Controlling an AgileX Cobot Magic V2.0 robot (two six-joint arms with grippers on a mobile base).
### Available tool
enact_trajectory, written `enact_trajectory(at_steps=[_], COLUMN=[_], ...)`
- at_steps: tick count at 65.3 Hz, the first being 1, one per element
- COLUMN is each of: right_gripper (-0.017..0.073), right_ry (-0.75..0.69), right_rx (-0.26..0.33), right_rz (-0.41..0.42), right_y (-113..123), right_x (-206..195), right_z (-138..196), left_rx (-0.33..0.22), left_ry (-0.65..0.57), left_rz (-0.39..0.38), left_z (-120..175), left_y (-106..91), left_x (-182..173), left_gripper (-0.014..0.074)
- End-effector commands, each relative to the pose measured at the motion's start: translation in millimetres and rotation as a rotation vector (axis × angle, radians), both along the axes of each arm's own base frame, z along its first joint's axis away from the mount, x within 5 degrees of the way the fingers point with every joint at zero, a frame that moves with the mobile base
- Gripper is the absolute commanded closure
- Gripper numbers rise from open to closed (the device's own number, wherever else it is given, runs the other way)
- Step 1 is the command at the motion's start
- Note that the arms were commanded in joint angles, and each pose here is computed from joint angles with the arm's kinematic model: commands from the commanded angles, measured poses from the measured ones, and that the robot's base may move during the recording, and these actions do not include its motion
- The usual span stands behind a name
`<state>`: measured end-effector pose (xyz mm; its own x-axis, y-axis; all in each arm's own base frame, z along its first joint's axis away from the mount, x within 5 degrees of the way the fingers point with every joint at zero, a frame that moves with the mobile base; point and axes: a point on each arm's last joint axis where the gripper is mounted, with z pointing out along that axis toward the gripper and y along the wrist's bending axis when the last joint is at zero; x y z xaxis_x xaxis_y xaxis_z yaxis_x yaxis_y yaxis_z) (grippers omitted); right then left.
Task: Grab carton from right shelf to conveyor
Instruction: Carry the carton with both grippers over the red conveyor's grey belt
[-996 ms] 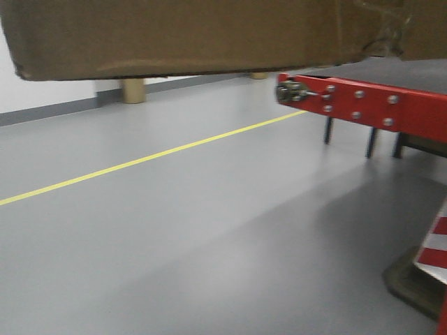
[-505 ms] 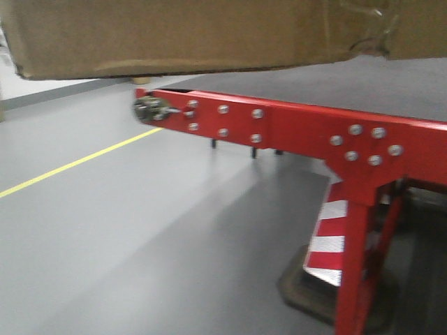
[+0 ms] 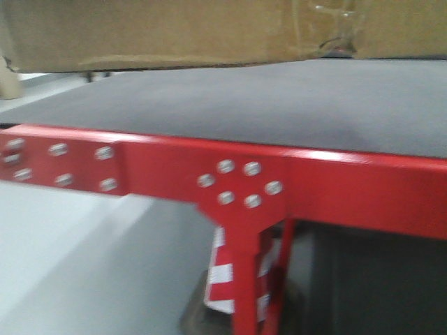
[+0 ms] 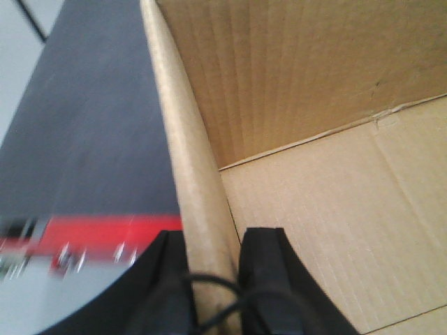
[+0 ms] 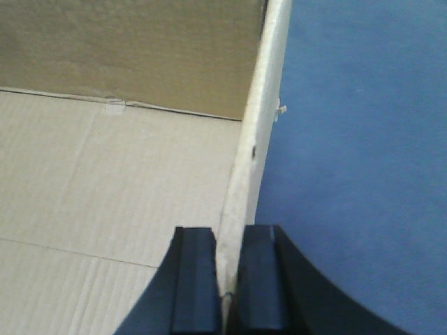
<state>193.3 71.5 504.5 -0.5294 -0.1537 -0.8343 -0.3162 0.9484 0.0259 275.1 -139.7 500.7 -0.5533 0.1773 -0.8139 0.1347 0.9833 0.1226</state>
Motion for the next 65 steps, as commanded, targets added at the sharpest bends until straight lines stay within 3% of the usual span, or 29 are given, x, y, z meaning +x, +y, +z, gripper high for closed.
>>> enact_trajectory(at_steps=[1, 65], right_gripper=[0.0627, 0.0627], right_ry=[-0.056, -0.056], right_rx=[0.014, 0.014], right_rz=[0.004, 0.004], right_y=[-0.6, -0.6], right_x=[-0.9, -0.9], right_z=[6.1, 6.1], left_rx=[0.018, 0.030], left_ry=[-0.063, -0.071], left_rz=[0.002, 0.013], left_z=[9.2, 9.8], left_y=[3.9, 5.8], left_x=[-3.6, -2.9], left_gripper=[0.0610, 0.0610])
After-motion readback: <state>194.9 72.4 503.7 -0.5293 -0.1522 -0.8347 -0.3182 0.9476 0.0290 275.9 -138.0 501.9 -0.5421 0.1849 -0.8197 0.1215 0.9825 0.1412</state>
